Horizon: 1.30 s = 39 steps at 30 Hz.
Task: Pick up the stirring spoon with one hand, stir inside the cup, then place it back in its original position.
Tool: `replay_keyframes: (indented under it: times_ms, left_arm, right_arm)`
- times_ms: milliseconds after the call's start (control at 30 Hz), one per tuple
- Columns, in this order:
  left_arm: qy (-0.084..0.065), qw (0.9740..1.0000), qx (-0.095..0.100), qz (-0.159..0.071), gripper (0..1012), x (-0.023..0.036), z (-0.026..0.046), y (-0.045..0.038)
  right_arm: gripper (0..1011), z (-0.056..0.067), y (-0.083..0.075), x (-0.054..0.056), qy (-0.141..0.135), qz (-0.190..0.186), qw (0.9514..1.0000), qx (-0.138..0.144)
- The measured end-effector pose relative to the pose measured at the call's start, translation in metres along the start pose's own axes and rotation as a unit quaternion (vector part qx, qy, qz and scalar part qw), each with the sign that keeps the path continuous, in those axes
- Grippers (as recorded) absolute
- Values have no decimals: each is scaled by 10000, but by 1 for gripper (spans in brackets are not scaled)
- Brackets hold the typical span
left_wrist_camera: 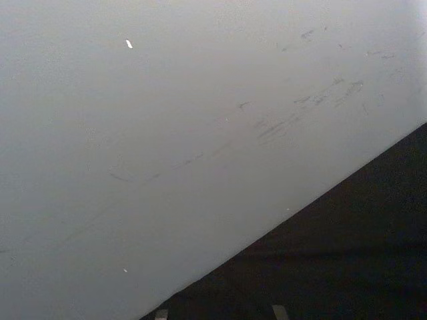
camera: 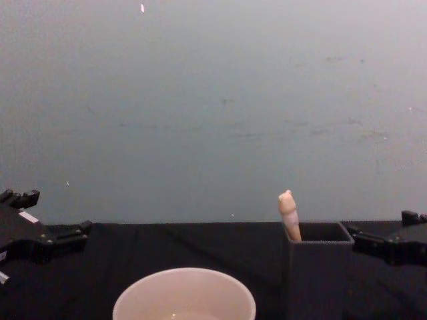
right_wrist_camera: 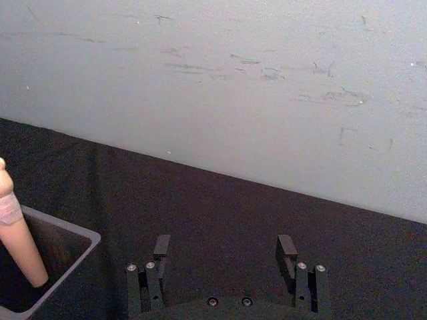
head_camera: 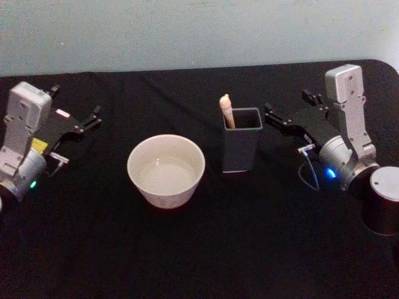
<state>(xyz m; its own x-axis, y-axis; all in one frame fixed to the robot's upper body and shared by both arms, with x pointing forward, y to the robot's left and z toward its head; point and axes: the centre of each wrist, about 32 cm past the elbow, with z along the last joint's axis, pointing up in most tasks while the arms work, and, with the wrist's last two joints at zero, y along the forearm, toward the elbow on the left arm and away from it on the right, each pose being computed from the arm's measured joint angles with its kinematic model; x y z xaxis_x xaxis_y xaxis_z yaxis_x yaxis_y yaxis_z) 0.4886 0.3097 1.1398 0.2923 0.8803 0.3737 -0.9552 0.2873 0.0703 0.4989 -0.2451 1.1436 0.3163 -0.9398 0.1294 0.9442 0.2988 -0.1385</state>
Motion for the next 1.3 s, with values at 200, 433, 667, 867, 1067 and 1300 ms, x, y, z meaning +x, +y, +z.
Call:
replay_keyframes:
  times_ms: [200,433,667,867,1067,1300]
  left_arm:
    - [0,10000,0,0,1001,0,0,0]
    - [0,10000,0,0,1001,0,0,0]
    - [0,10000,0,0,1001,0,0,0]
    - [0,10000,0,0,1001,0,0,0]
    - [0,10000,0,0,1001,0,0,0]
    - [0,10000,0,0,1001,0,0,0]
  right_arm:
    - [1000,2,0,0,2,1,10000,6]
    - [1000,2,0,-1,3,1,10000,8]
    - [1000,2,0,0,4,1,10000,8]
    - [1000,2,0,-1,4,1,10000,8]
    - [1000,2,0,-1,4,1,10000,7]
    - [1000,2,0,-1,4,1,10000,7]
